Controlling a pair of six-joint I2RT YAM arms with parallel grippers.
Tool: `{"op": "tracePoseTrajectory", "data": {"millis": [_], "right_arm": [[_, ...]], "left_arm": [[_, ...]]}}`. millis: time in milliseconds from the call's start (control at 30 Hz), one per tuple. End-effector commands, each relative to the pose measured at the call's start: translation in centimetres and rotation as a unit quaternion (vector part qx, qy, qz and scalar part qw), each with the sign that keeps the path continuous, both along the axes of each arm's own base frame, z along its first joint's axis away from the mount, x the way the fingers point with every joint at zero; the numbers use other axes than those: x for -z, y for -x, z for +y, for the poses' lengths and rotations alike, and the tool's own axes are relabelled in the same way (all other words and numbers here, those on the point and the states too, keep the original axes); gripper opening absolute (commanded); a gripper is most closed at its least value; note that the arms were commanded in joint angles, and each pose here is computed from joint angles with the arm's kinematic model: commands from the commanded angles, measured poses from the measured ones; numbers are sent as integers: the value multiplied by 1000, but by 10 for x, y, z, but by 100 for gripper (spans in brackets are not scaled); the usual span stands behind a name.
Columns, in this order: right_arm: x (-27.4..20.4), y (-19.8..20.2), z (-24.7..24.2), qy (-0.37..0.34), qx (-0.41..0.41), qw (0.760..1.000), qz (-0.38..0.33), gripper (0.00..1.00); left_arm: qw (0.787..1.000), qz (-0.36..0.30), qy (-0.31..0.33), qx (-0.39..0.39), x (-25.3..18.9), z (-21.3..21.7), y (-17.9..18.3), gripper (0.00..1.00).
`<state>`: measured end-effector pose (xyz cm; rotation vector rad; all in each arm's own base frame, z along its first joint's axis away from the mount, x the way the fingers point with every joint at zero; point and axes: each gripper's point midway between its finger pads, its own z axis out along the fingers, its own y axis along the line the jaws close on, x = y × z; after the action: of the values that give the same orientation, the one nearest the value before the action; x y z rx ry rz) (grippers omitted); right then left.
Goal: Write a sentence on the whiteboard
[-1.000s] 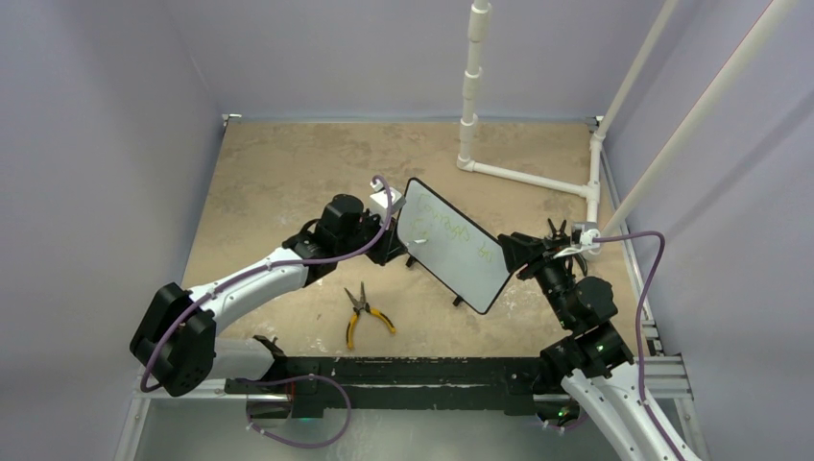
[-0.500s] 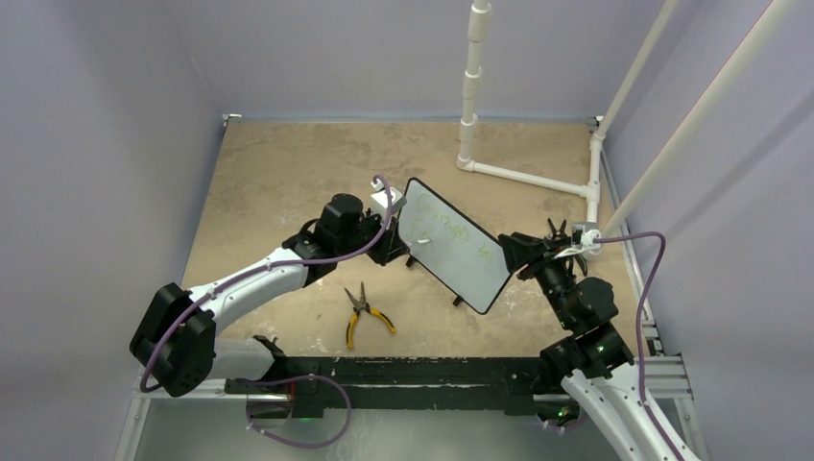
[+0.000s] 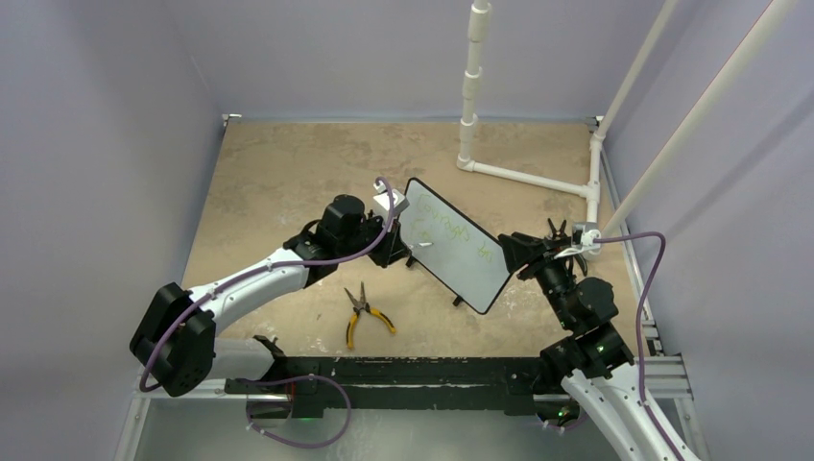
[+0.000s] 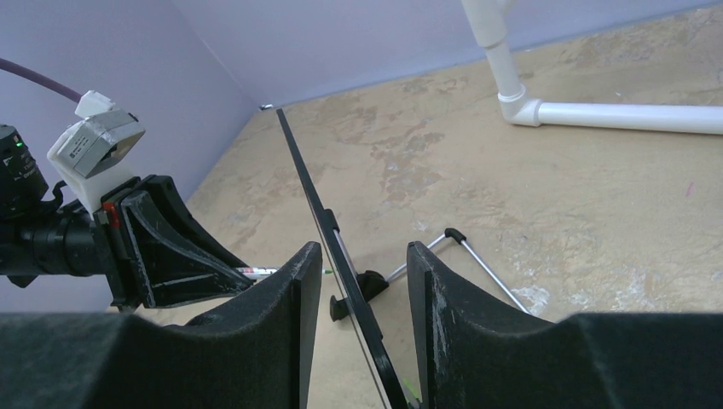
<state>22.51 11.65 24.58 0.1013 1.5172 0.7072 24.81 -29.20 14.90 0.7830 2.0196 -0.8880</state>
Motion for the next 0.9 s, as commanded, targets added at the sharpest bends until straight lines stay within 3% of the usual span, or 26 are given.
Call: {"op": "tracePoseTrajectory", "data": {"millis": [0, 367, 867], "right_arm": [[-11, 1, -2, -5, 4, 1000, -18, 44], [-12, 2, -2, -6, 4, 1000, -20, 45], [-12, 2, -1, -4, 1, 1000, -21, 45]], "left_arm": [[999, -28, 14, 6, -18, -4, -4, 0], [996, -74, 51, -17, -57, 8, -1, 0], [999, -40, -5, -34, -27, 13, -9, 0]]}}
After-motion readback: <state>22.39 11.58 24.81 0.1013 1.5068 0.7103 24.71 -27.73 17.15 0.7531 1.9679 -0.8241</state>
